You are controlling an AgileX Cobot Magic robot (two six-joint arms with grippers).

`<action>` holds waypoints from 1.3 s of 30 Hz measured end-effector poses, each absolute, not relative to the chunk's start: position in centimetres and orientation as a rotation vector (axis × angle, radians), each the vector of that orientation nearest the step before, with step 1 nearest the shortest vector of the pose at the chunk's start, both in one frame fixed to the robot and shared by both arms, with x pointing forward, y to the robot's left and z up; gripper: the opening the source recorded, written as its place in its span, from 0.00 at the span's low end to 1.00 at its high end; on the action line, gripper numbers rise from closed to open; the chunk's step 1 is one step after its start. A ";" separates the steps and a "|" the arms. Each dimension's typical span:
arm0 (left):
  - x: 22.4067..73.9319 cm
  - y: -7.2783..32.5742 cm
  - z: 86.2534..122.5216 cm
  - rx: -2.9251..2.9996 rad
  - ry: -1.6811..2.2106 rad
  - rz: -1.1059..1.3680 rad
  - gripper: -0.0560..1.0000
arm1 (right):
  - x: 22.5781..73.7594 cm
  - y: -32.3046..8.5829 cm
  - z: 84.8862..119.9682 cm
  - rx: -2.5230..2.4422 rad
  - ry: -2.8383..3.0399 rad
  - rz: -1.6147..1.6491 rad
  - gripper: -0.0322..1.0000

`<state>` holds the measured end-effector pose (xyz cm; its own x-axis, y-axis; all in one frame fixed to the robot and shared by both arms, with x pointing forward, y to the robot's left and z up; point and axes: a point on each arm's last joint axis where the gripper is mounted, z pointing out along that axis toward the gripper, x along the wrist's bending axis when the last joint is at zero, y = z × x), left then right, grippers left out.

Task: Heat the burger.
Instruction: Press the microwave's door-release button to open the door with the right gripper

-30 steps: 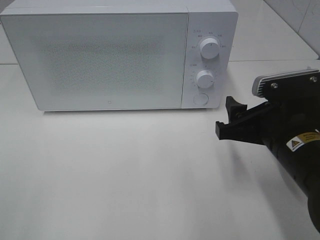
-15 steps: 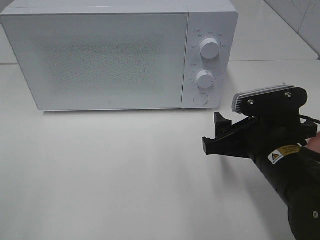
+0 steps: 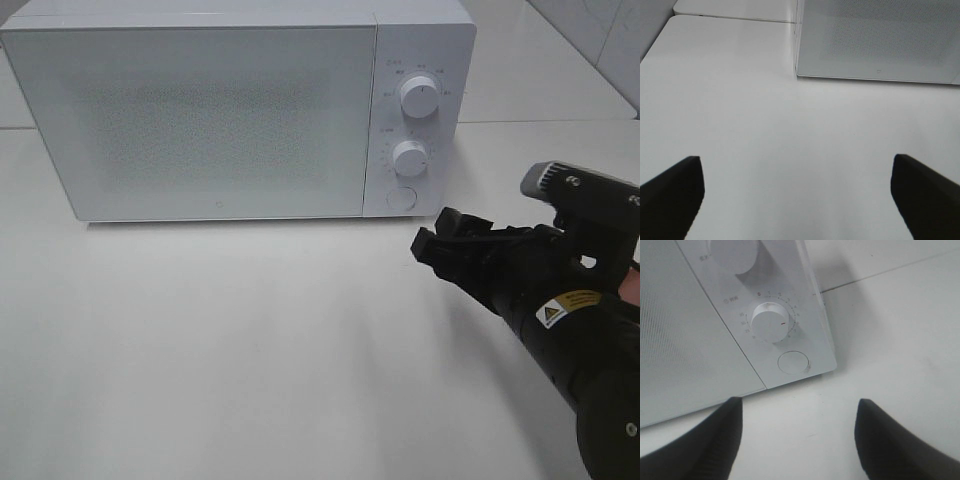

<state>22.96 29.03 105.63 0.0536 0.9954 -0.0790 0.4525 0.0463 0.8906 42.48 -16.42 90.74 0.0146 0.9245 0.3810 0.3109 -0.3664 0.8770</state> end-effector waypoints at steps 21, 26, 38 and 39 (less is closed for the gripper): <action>23.0 29.0 105.6 1.523 1.516 0.849 0.93 | 42.5 -16.4 90.7 2.401 0.475 1.804 0.22; 23.0 29.0 105.6 1.523 1.516 0.849 0.93 | 42.5 -16.4 90.6 2.471 0.382 1.823 0.08; 23.0 29.0 105.6 1.523 1.516 0.849 0.93 | 42.4 -16.3 90.3 2.556 0.299 1.791 0.03; 23.0 29.0 105.6 1.523 1.516 0.849 0.93 | 42.6 -16.3 90.2 2.572 0.275 1.774 0.03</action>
<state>22.96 29.03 105.63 0.0536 0.9954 -0.0790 0.4525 0.0463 0.8906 42.56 -16.27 90.23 0.3447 0.1468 0.9272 0.1409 -0.9846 0.1035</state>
